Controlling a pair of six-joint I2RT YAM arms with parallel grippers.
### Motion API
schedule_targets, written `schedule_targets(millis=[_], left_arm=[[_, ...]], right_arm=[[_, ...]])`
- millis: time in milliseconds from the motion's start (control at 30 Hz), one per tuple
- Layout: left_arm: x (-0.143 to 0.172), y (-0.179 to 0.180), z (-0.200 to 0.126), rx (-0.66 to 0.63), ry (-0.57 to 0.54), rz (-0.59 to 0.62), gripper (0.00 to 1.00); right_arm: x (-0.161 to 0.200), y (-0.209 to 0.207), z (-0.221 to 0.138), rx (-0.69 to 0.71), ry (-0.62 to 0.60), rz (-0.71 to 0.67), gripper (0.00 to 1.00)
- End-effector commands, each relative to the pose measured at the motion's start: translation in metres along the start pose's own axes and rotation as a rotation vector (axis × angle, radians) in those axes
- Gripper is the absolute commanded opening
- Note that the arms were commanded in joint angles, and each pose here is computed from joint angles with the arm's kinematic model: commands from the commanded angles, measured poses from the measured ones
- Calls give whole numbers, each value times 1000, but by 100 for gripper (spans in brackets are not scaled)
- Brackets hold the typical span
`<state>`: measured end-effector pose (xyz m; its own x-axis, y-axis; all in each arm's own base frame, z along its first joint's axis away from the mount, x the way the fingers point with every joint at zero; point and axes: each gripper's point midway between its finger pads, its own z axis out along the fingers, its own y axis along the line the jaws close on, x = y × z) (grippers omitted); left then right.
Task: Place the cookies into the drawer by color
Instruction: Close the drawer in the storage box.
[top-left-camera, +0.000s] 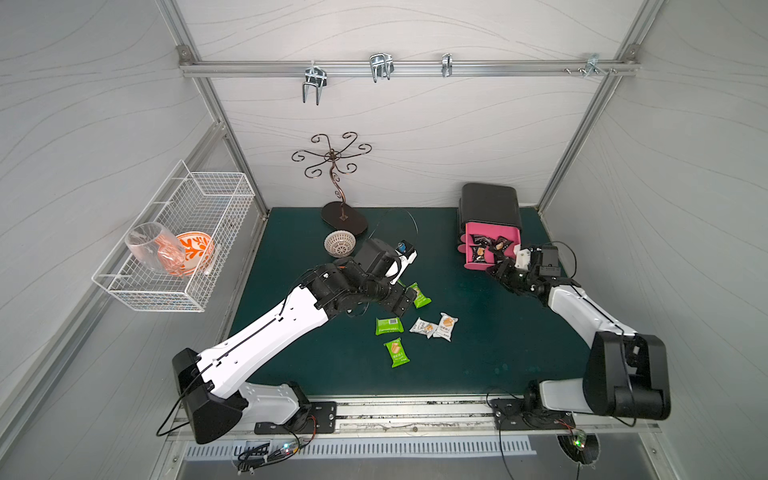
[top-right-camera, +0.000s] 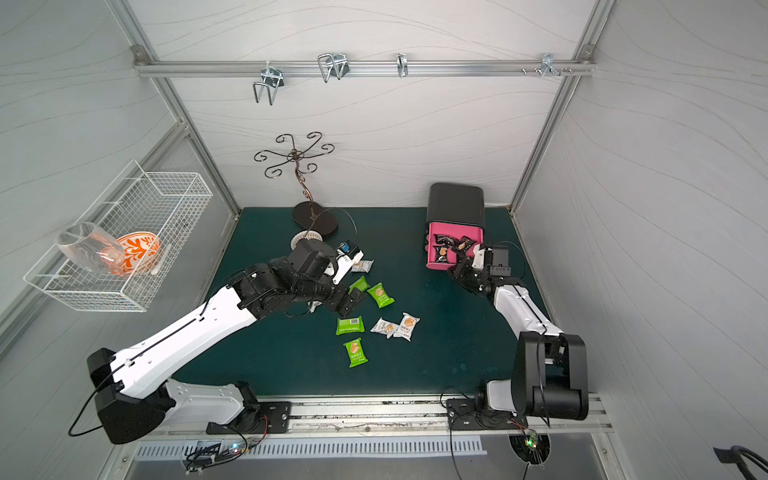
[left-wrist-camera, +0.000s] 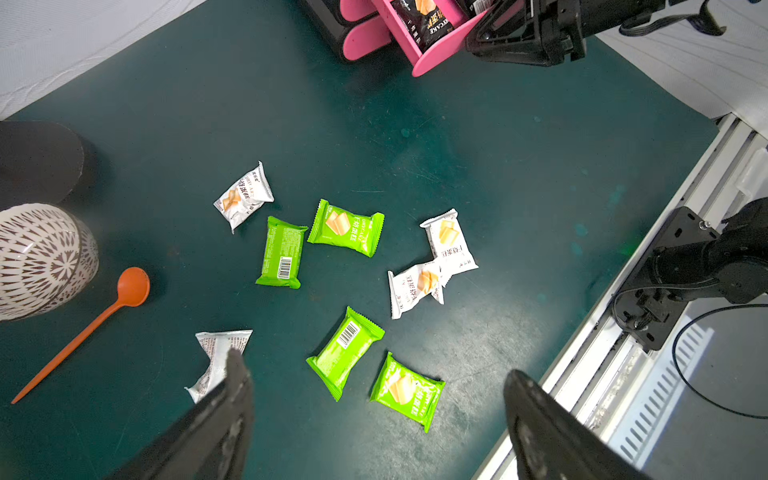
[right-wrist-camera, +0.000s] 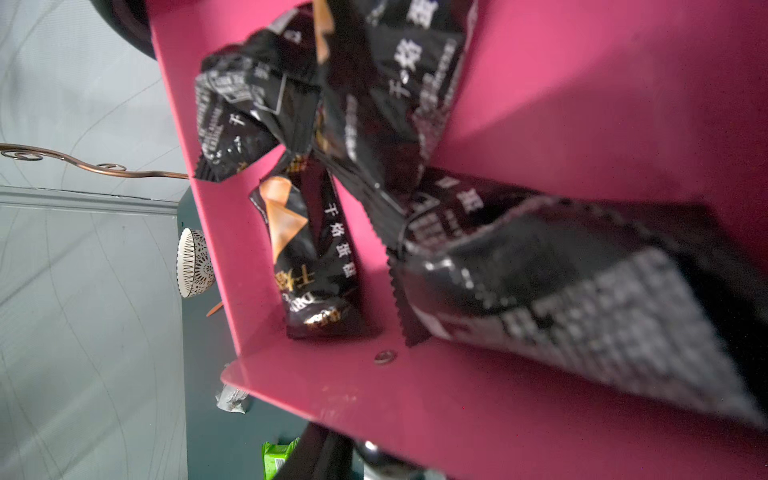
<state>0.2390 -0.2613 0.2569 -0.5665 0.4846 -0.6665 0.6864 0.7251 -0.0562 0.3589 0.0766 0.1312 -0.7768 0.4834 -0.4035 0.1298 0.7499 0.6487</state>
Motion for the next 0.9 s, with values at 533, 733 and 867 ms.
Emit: schedule_targets(millis=[533, 733, 867], left_arm=[[-12, -2, -12, -5, -71, 32, 95], [-11, -1, -12, -15, -67, 36, 95], [-12, 0, -13, -21, -71, 41, 95]], right_arm=[[-66, 15, 25, 58, -41, 85, 19], [-84, 20, 41, 42, -41, 83, 28], [-95, 30, 33, 36, -58, 65, 39]])
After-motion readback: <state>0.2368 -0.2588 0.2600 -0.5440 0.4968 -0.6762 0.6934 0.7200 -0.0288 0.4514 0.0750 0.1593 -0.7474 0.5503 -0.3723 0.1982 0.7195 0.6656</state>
